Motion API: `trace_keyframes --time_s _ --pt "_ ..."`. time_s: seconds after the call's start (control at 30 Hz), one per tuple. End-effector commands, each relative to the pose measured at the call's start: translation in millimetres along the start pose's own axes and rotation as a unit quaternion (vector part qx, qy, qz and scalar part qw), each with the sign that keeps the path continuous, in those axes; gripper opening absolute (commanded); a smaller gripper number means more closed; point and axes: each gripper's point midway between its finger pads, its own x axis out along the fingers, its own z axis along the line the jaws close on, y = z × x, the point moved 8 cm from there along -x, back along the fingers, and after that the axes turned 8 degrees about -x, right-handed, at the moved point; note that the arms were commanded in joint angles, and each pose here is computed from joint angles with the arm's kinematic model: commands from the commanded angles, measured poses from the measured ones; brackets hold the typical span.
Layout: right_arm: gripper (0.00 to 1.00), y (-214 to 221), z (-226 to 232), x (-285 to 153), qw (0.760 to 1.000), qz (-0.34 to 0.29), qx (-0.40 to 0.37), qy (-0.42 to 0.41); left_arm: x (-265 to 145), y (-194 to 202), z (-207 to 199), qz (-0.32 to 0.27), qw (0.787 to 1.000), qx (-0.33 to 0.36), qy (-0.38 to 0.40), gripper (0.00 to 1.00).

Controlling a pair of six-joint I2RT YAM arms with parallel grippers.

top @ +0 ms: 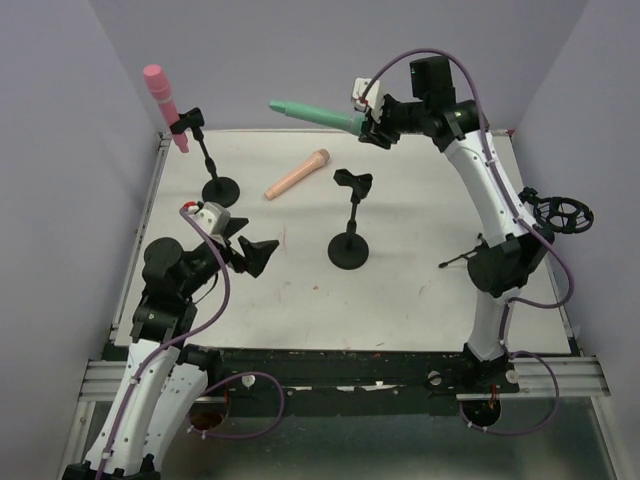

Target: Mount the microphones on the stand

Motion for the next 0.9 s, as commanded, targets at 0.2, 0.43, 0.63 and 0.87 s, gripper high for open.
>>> trace_keyframes --time_s 0.2,0.43,0.63,0.87 --pt "0.2 -87.9 17.8 -126.1 0.995 -0.051 -0.07 0.038 -33.0 -76.6 -69.9 -0.006 0.984 -0.065 0.163 0.99" --pt "0.2 -112.0 77.0 -182.8 0.992 -0.091 -0.079 -0.024 -40.4 -96.6 -91.1 0.04 0.96 -0.189 0.203 0.99" --pt "0.2 -105.1 139.4 -211.4 0.989 -0.097 -0.069 -0.084 -39.9 -103.0 -90.0 0.05 0.932 -0.288 0.213 0.99" --pt "0.2 -71.4 197.9 -212.3 0.987 -0.06 -0.038 -0.141 -27.7 -111.2 -79.7 0.075 0.914 -0.334 0.215 0.99"
